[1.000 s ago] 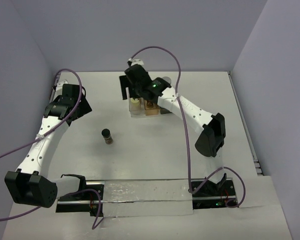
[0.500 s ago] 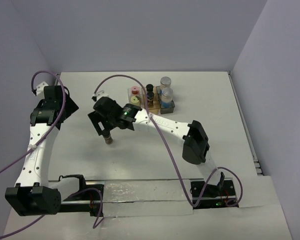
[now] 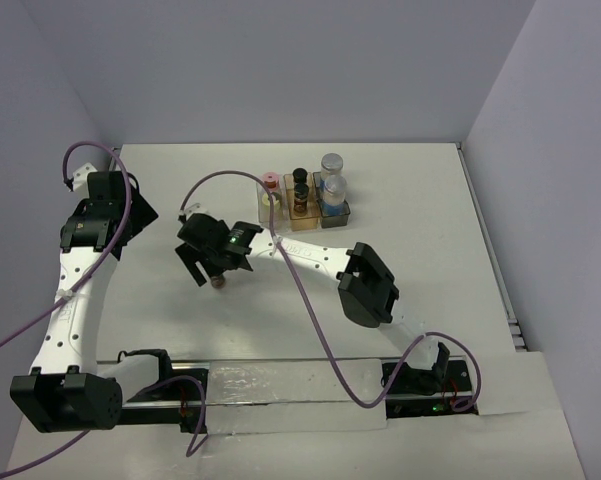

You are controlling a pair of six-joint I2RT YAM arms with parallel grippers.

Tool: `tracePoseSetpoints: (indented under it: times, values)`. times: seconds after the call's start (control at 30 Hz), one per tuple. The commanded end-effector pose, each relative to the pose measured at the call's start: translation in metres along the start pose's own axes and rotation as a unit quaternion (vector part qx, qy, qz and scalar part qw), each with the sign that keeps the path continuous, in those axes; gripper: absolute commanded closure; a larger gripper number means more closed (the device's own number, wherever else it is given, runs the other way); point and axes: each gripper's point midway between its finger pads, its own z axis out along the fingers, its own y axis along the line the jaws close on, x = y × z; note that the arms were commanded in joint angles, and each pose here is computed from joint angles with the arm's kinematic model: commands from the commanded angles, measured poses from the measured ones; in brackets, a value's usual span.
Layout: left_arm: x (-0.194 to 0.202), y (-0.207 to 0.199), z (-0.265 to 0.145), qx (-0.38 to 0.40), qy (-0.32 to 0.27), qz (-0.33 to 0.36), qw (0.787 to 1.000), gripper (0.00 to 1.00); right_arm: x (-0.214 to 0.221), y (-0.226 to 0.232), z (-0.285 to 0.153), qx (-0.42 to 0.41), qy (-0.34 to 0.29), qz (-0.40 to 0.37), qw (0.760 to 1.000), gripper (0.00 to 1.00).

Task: Organize the condiment bottles

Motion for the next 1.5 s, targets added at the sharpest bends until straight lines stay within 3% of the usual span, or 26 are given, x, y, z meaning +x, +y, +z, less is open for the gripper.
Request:
tracePoseSetpoints:
  times: [0.0,0.37,0.7,1.07,1.47]
  values:
    - [-0.013,-0.004,-0.006,0.014,-0.017,-0.013,1.000,0.08,-0.019,0.002,0.001,0.003,-0.022,-0.004,1.000,0.16]
    - [-0.012,-0.002,-0.007,0.014,-0.018,-0.010,1.000,0.08,-0.018,0.000,0.010,0.012,-0.019,-0.011,1.000,0.31]
    - [-0.014,0.001,-0.009,0.008,-0.024,-0.007,1.000,0.08,-0.026,-0.003,-0.001,0.021,-0.034,-0.009,0.999,0.65]
    - [-0.013,0.001,-0.006,0.004,-0.025,-0.006,1.000,0.08,-0.076,-0.049,-0.079,0.043,-0.102,0.025,0.994,0.68]
    - [-0.014,0.001,-0.009,0.012,-0.028,-0.008,1.000,0.08,-0.080,-0.193,-0.130,0.129,-0.139,0.139,0.972,0.69]
